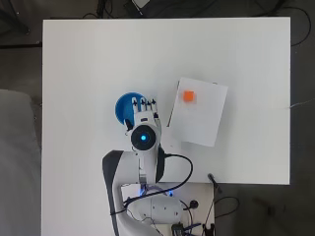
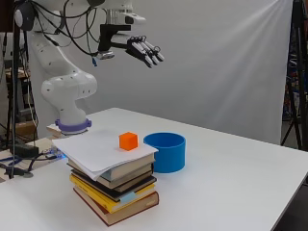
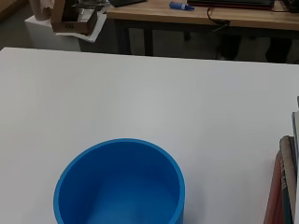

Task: Teleoperate dual arm-hand system to pick and place objects

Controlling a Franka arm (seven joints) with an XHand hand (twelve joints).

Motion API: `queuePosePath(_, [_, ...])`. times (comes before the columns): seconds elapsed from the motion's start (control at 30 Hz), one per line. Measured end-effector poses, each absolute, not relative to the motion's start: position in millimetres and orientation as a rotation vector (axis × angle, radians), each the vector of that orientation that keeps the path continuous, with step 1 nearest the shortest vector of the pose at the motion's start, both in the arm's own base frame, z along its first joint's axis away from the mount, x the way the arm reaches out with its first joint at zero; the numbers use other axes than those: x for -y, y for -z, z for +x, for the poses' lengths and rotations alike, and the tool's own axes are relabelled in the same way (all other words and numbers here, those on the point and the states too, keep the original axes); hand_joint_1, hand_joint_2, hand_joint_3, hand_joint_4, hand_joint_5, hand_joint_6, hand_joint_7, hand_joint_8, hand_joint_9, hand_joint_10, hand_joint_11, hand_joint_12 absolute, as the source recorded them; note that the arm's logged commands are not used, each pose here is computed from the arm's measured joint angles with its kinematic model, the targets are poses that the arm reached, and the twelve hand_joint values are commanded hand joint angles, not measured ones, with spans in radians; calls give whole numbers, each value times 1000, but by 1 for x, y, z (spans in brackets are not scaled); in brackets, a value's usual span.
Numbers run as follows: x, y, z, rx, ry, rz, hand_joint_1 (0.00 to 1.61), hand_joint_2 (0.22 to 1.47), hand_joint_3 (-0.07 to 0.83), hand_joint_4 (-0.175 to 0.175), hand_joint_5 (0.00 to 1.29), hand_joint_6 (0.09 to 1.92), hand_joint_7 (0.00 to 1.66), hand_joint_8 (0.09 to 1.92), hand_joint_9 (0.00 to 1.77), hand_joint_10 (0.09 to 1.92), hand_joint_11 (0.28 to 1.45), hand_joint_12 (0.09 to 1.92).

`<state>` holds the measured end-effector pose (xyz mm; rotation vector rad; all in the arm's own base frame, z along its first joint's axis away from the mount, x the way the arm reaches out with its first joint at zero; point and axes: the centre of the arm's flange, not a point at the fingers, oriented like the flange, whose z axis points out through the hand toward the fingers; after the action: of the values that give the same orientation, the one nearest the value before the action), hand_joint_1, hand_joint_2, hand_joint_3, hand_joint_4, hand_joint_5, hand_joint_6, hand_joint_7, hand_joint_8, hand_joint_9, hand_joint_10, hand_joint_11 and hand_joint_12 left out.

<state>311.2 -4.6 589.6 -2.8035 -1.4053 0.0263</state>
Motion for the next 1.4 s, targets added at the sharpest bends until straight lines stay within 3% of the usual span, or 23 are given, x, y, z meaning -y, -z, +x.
queuePosePath(0.43, [20, -585, 328, 1539, -93, -2699, 328, 1206, 5, 87, 403, 87, 503, 87, 616, 87, 487, 87])
queuePosePath(0.53, [23, -584, 329, 1520, -70, -2709, 328, 1199, 1, 86, 374, 87, 430, 87, 539, 87, 471, 87])
queuePosePath(0.67, [32, -574, 333, 1479, 45, -2769, 282, 1166, -5, 96, 362, 87, 444, 87, 546, 87, 477, 87])
queuePosePath(0.8, [51, -546, 344, 1388, 220, -2864, 321, 1077, -17, 76, 135, 87, 231, 87, 402, 87, 479, 87])
queuePosePath(0.93, [95, -518, 360, 1186, 380, -2944, 325, 995, -18, 68, 78, 87, 164, 87, 359, 87, 498, 87])
queuePosePath(1.1, [145, -481, 373, 872, 293, -3089, 343, 1010, 6, 35, 99, 87, 239, 87, 447, 87, 548, 87])
queuePosePath(1.2, [169, -462, 373, 774, 298, -3100, 387, 1034, 5, 32, 135, 87, 263, 87, 476, 87, 551, 87])
queuePosePath(1.4, [191, -426, 370, 1140, 225, -2948, 462, 1028, -2, 36, 132, 87, 222, 87, 438, 87, 515, 87])
